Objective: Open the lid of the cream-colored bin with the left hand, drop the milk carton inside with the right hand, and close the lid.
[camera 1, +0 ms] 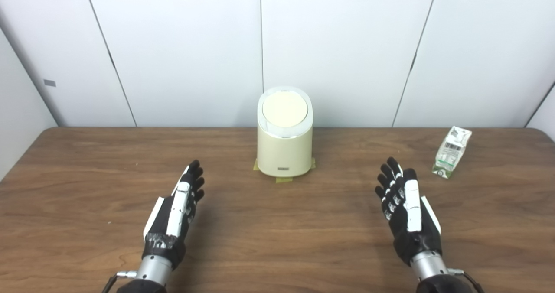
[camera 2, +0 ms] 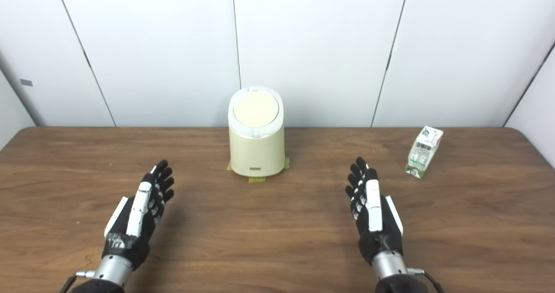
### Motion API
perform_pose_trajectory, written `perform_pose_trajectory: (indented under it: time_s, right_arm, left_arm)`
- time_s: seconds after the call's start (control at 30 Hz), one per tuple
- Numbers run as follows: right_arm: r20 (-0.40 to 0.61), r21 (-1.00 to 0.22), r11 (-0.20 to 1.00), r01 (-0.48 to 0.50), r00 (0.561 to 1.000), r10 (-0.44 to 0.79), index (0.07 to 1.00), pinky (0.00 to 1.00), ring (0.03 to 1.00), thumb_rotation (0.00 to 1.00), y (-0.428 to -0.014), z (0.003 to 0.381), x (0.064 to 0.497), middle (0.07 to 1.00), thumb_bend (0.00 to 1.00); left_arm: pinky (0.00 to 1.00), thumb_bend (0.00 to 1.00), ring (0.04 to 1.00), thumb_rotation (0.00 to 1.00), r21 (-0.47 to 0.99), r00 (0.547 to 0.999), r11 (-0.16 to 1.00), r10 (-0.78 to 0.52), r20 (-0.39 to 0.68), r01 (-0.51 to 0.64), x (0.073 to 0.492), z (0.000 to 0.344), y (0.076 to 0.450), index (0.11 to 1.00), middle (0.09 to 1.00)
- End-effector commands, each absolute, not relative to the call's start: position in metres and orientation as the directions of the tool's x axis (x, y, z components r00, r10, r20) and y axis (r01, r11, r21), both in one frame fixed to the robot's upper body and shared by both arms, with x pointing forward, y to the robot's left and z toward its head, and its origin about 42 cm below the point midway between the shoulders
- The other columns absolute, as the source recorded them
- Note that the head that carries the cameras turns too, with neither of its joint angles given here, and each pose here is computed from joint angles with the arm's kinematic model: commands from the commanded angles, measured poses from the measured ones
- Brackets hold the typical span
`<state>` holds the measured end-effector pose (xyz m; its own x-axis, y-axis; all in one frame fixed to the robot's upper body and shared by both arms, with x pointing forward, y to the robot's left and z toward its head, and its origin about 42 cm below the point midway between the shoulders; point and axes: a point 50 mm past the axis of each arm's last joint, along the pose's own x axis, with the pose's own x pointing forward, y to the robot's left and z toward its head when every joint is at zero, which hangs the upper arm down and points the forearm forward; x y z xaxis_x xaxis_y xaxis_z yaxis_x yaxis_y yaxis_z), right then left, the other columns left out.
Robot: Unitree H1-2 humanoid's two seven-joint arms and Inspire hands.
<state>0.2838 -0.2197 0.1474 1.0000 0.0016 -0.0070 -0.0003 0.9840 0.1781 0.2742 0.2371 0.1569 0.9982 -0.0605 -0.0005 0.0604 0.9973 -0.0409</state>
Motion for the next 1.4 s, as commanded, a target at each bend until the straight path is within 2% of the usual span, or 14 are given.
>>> perform_pose_trajectory:
  time_s: [0.0, 0.67, 0.83, 0.87, 0.97, 1.13, 1.23, 1.3, 1.37]
  right_arm:
    - [0.082, 0.180, 0.983, -0.032, 0.996, 0.017, 1.000, 1.00, 0.999, 1.00, -0.218, 0.168, 0.292, 0.992, 0.61]
    - [0.081, 0.176, 0.984, -0.032, 0.997, 0.018, 1.000, 1.00, 0.997, 1.00, -0.218, 0.170, 0.291, 0.992, 0.61]
    - [0.077, 0.175, 0.984, -0.031, 0.997, 0.018, 1.000, 1.00, 1.000, 1.00, -0.223, 0.167, 0.292, 0.994, 0.62]
    - [0.076, 0.173, 0.984, -0.030, 0.997, 0.017, 1.000, 1.00, 1.000, 1.00, -0.224, 0.166, 0.293, 0.994, 0.63]
    - [0.071, 0.173, 0.985, -0.025, 0.997, 0.013, 1.000, 1.00, 1.000, 1.00, -0.227, 0.163, 0.294, 0.993, 0.64]
    - [0.065, 0.188, 0.982, -0.031, 0.998, 0.019, 1.000, 1.00, 1.000, 1.00, -0.231, 0.152, 0.297, 0.994, 0.62]
    - [0.061, 0.190, 0.981, -0.040, 0.998, 0.029, 1.000, 1.00, 1.000, 1.00, -0.231, 0.147, 0.299, 0.996, 0.62]
    - [0.063, 0.191, 0.980, -0.047, 0.997, 0.036, 1.000, 1.00, 1.000, 1.00, -0.231, 0.145, 0.300, 0.999, 0.61]
    - [0.066, 0.191, 0.980, -0.051, 0.997, 0.039, 1.000, 1.00, 1.000, 1.00, -0.230, 0.143, 0.301, 0.998, 0.60]
  left_arm:
    - [1.00, 0.39, 1.000, 1.00, -0.030, 0.995, 0.997, -0.069, 0.072, 0.072, 0.282, 0.175, 0.235, 1.000, 1.000]
    - [1.00, 0.38, 1.000, 1.00, -0.031, 0.995, 0.997, -0.072, 0.071, 0.074, 0.282, 0.176, 0.234, 1.000, 1.000]
    - [1.00, 0.42, 1.000, 1.00, -0.052, 0.995, 0.995, -0.081, 0.053, 0.084, 0.282, 0.175, 0.231, 1.000, 1.000]
    - [1.00, 0.43, 1.000, 0.99, -0.051, 0.995, 0.995, -0.086, 0.051, 0.089, 0.282, 0.175, 0.230, 1.000, 1.000]
    - [1.00, 0.51, 1.000, 0.86, -0.042, 0.994, 0.994, -0.098, 0.052, 0.101, 0.282, 0.175, 0.228, 1.000, 1.000]
    - [0.99, 0.57, 1.000, 0.75, 0.001, 0.991, 0.995, -0.099, 0.092, 0.099, 0.293, 0.189, 0.228, 1.000, 1.000]
    - [0.99, 0.57, 1.000, 0.73, 0.049, 0.984, 0.992, -0.122, 0.129, 0.117, 0.308, 0.204, 0.231, 1.000, 1.000]
    - [0.97, 0.63, 0.991, 0.71, 0.090, 0.979, 0.988, -0.140, 0.150, 0.127, 0.319, 0.215, 0.232, 1.000, 1.000]
    - [0.96, 0.64, 0.980, 0.69, 0.114, 0.976, 0.985, -0.145, 0.163, 0.127, 0.331, 0.225, 0.233, 1.000, 0.998]
